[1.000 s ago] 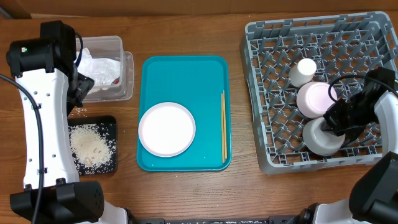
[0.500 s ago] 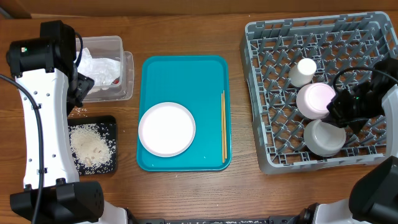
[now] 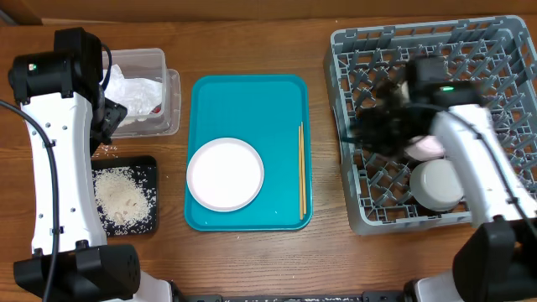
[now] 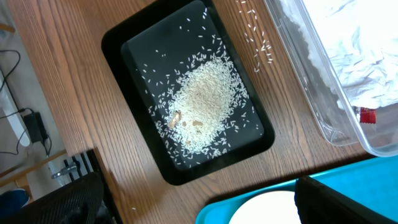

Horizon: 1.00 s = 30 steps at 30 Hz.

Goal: Sort waste into correct bins and load items into the dishwasher
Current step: 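Set the saucer upright in the rack and open the right gripper, then move the right gripper left to the chopsticks on the teal tray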

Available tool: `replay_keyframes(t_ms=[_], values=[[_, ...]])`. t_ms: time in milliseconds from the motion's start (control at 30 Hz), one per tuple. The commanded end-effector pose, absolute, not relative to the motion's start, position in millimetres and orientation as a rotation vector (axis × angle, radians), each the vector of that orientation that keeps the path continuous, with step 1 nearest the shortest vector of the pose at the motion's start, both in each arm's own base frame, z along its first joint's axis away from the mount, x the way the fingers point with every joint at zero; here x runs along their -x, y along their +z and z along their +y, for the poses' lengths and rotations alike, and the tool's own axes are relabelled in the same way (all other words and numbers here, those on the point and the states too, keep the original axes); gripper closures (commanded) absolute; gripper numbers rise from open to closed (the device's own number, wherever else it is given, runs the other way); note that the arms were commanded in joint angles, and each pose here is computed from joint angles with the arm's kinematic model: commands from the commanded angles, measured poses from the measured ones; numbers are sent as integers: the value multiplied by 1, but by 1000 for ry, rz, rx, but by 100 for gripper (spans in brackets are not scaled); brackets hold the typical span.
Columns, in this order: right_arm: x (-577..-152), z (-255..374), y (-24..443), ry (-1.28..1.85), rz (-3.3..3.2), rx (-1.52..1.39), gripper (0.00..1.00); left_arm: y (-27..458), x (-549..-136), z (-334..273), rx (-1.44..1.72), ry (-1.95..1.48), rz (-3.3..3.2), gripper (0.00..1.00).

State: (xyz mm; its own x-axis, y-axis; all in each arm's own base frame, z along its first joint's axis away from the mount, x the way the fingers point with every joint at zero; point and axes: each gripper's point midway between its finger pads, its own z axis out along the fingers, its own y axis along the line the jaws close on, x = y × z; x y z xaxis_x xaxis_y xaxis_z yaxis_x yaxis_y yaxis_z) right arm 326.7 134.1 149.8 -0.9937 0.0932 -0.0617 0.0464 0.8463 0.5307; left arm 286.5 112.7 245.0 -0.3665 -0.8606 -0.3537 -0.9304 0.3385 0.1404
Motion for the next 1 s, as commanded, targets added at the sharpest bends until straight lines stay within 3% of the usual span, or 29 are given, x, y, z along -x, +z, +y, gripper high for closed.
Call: replay_keyframes(t_ms=[0,33,233,500,733,967], values=[[-333,156,157,678,2899,-82,5,252,-287,112,1632,457,2348,0],[-334,162,155,631,2890,-56,0,252,-287,112,1632,457,2348,0],[-334,189,143,351,2844,77,1,252,-287,111,1629,457,2350,0],[-342,229,95,271,2862,157,43,252,-287,111,1629,457,2350,0],[-350,223,48,126,2919,101,50,252,-287,112,1633,457,2348,0],[-354,216,44,50,2901,132,55,252,-287,112,1632,457,2348,0]])
